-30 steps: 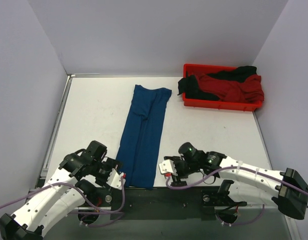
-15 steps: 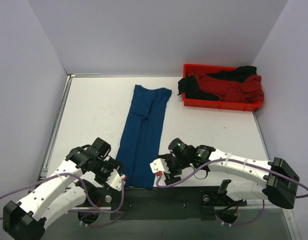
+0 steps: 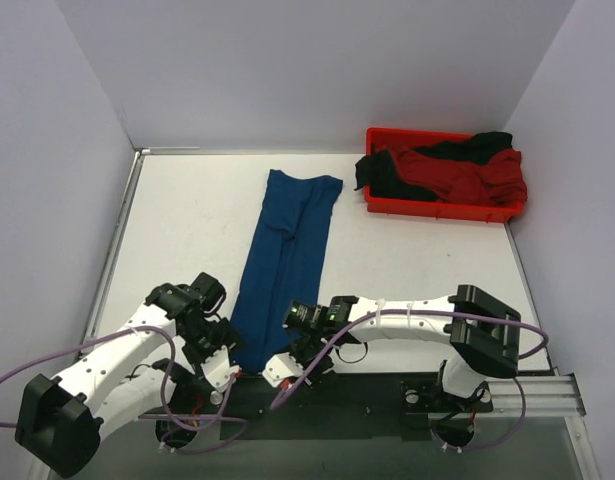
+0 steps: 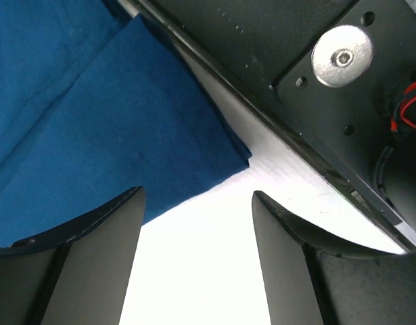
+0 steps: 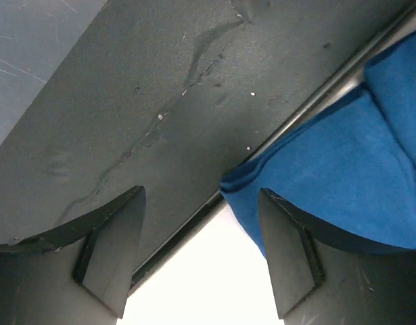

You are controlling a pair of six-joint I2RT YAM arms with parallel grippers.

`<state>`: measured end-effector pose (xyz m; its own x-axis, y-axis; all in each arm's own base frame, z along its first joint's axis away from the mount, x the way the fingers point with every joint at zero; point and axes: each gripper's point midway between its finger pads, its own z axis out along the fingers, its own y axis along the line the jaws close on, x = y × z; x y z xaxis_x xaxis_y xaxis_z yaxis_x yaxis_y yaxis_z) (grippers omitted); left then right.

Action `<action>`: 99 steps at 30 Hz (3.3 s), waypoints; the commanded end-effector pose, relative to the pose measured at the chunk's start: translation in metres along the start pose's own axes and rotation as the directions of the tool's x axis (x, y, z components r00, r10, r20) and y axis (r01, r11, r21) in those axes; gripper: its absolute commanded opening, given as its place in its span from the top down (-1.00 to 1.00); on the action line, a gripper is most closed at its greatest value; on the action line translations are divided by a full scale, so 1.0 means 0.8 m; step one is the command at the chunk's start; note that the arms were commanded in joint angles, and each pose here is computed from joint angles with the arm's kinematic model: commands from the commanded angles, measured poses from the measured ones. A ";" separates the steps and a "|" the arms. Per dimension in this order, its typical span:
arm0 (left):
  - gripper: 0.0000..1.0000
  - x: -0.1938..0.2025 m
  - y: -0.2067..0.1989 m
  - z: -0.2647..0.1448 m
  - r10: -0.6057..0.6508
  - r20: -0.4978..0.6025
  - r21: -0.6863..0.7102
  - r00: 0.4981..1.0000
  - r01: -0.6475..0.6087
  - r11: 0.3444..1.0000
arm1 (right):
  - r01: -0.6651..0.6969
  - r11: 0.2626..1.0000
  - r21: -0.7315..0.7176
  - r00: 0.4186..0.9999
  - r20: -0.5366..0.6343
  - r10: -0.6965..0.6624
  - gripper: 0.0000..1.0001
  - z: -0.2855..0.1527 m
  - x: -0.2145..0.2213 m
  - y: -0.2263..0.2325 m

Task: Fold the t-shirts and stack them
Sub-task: Grab the bottom of the folded rectangular tshirt with both arms, then fold the folded rectangular tshirt in 1/3 of the way

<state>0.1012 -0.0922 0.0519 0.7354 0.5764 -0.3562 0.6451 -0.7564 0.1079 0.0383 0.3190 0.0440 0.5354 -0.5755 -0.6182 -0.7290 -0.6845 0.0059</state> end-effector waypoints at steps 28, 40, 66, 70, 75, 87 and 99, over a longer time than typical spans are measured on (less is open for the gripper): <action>1.00 0.014 0.040 0.032 0.156 -0.068 -0.160 0.985 -0.165 0.973 | -0.207 0.977 -0.049 0.977 0.041 0.209 1.00 0.031 0.014 -0.019; 1.00 -0.025 0.172 -0.089 -0.444 0.298 -0.416 0.845 0.534 0.736 | -0.597 0.796 0.101 0.758 0.397 0.518 1.00 -0.126 -0.012 -0.118; 1.00 0.205 0.374 -0.128 -0.704 0.492 -0.554 0.512 0.808 0.201 | -0.966 0.217 0.139 0.248 0.730 0.637 1.00 -0.255 0.199 -0.305; 1.00 0.213 0.369 -0.112 -0.723 0.464 -0.555 0.513 0.804 0.214 | -0.983 0.134 0.123 0.181 0.736 0.652 1.00 -0.255 0.224 -0.304; 1.00 0.222 0.364 -0.103 -0.731 0.443 -0.572 0.519 0.792 0.216 | -0.992 0.083 0.099 0.129 0.723 0.679 1.00 -0.242 0.238 -0.301; -0.26 0.268 0.373 -0.153 -0.753 0.467 -0.709 0.464 0.705 -0.005 | -0.951 -0.297 0.088 -0.097 0.826 0.555 0.14 -0.308 0.294 -0.300; 0.17 0.101 0.285 -0.086 -0.543 0.383 -0.395 0.747 0.664 0.634 | -0.928 0.338 0.158 0.357 0.639 0.682 0.13 -0.206 0.133 -0.227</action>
<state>0.4076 -0.1786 0.1022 -0.1590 0.7538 -0.6376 0.8892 0.3900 0.2393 0.3661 0.2776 0.0993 -0.7346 -0.2065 -0.6463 -0.5980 0.6471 0.4729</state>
